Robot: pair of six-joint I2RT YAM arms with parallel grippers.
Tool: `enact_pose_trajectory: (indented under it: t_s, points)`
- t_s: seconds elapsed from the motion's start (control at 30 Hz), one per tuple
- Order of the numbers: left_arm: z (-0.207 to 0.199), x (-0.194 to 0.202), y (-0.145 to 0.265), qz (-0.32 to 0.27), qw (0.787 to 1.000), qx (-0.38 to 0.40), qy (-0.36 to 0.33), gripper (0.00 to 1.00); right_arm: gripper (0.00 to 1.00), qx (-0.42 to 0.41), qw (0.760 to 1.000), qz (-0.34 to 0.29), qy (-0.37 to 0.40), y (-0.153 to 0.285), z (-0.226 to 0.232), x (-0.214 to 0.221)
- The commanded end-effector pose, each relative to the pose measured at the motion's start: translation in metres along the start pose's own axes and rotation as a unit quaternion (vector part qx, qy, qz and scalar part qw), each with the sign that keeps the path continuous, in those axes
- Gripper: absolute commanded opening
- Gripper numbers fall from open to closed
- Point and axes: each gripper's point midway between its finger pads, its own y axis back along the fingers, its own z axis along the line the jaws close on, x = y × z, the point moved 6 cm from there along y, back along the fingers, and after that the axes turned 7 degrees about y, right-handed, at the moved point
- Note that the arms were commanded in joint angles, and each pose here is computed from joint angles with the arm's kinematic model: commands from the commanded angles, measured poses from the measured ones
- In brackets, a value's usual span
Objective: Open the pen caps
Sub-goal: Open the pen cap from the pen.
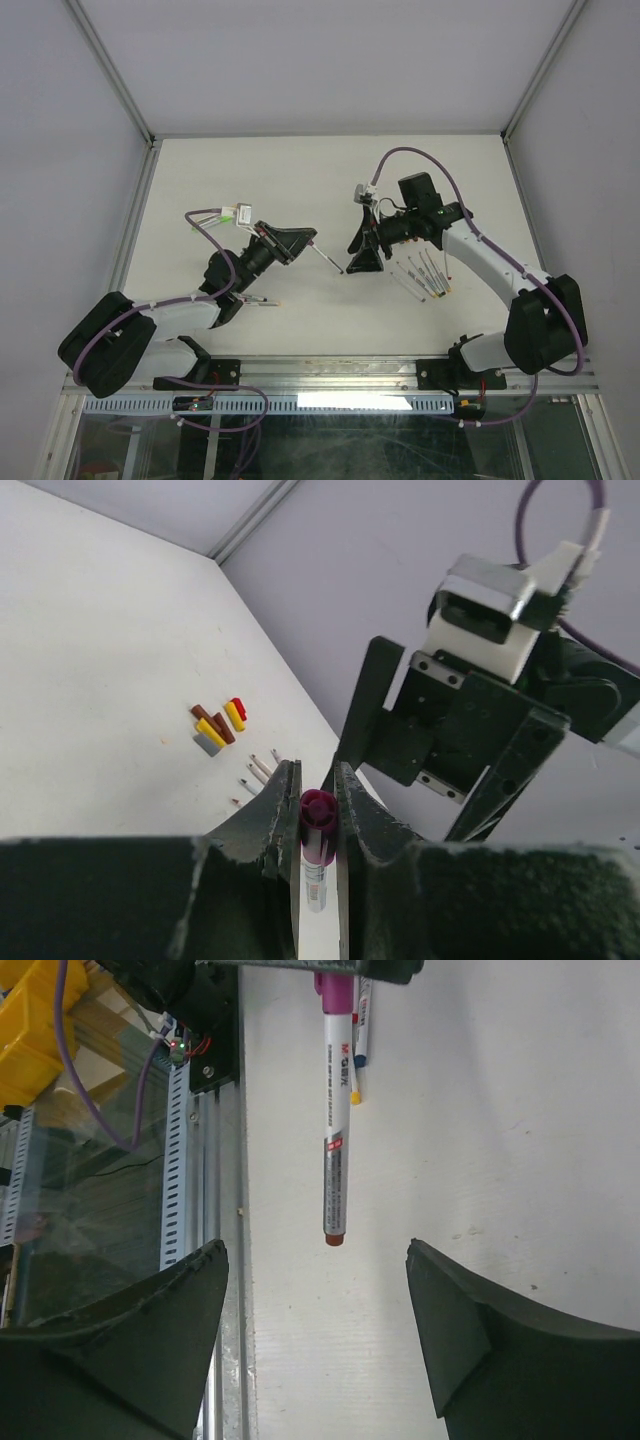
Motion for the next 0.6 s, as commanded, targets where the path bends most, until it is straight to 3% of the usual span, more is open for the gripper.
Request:
enact_pose_trajectory:
  t_s: [0.0,0.57]
  points:
    - [-0.022,-0.005,0.000,-0.015,0.998,0.056,-0.019,0.00,0.74,-0.040,0.999,-0.033,-0.011,-0.006,0.001,-0.003]
    - [-0.031,0.006,-0.026,-0.018,0.996,0.083,-0.013,0.00,0.72,0.012,0.997,-0.045,-0.062,-0.025,-0.014,0.004]
